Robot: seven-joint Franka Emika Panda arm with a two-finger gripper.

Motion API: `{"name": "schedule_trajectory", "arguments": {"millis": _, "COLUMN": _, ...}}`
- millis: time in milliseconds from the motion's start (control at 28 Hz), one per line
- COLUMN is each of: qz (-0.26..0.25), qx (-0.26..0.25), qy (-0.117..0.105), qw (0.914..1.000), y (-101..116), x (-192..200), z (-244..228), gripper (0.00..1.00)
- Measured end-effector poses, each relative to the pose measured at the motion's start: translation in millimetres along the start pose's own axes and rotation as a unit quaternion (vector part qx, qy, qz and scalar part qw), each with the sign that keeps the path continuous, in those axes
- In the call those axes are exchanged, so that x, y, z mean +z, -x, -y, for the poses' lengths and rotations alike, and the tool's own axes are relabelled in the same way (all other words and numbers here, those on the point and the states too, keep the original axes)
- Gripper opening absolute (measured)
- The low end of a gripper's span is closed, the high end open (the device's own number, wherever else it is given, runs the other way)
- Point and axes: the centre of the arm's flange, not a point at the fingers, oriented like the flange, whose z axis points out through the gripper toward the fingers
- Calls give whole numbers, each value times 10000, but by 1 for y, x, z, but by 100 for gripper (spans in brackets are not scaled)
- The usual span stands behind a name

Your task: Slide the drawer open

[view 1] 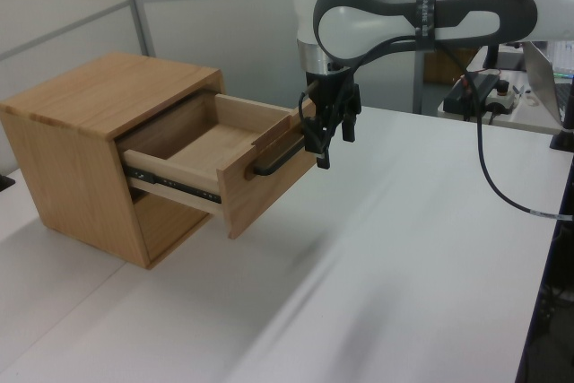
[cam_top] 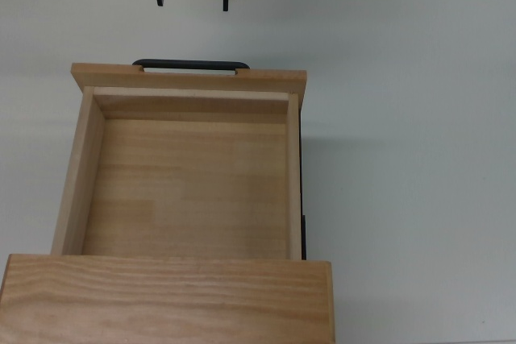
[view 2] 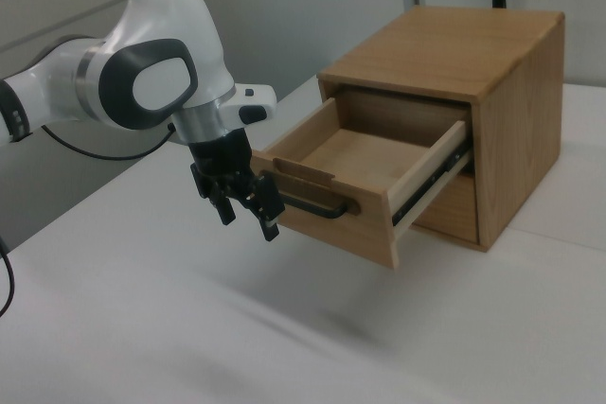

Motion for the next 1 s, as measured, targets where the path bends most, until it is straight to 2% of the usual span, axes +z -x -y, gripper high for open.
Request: {"name": "schedule_trajectory", "arguments": {"millis": 1000, "qz": -31, "qx": -24, "qy": 0, "qw": 10000, "y": 1, "x": -12, "z": -6, "gripper": 100}}
